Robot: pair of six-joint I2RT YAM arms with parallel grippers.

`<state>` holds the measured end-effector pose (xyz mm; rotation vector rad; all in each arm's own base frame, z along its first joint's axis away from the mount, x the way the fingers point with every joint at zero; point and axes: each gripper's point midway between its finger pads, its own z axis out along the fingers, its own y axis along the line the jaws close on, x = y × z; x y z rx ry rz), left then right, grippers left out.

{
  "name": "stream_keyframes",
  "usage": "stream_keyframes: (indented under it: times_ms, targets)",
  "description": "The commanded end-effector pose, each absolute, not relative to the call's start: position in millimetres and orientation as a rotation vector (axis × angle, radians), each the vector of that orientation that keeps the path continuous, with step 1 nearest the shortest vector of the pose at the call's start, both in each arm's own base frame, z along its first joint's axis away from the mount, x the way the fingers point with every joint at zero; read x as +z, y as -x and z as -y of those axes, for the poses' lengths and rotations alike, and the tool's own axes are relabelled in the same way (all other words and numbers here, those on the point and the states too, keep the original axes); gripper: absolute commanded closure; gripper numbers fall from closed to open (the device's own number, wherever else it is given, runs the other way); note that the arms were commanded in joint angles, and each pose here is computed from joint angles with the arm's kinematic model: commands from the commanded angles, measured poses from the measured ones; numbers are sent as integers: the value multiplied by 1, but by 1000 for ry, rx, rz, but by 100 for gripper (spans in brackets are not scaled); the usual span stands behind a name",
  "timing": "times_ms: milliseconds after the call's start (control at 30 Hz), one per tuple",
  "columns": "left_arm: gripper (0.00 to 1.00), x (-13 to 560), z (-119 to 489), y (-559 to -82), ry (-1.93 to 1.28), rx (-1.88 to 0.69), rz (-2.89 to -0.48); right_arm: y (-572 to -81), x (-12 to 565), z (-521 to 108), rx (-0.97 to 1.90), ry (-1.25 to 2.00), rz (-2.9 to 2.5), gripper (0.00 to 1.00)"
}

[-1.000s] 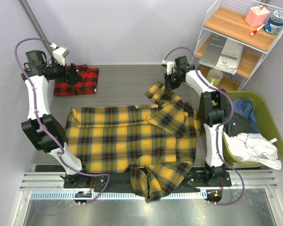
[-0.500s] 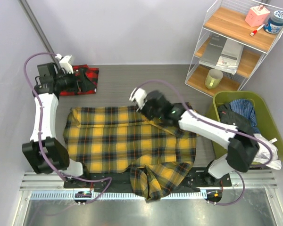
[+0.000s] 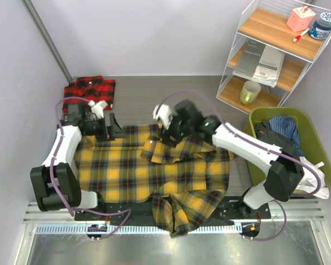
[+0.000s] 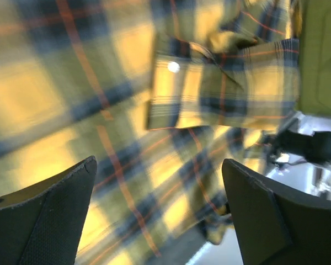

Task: Fold and stack the long sleeve shirts
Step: Fold the shirt

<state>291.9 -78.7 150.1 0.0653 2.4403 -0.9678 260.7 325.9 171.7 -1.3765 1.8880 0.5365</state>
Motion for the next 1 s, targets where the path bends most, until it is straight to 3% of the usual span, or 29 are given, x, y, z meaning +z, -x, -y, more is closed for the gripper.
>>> stream_keyframes:
  times_ms: [0,200,633,967]
  targets:
    - [10,156,119,-294,12,-1086,-2404,-315,227,-300,534,1202,-1849,37]
    - [30,126,156,-311,-61,-1127,-2488,-306,164,-265,603,1251,-2105,47]
    - [48,59,198,-313,-215,-1146,-2646,-266,104,-210,711,1121,-2428,46]
    - [46,31,191,-312,-213,-1057,-2708,-259,90,-204,730,1097,-2485,46]
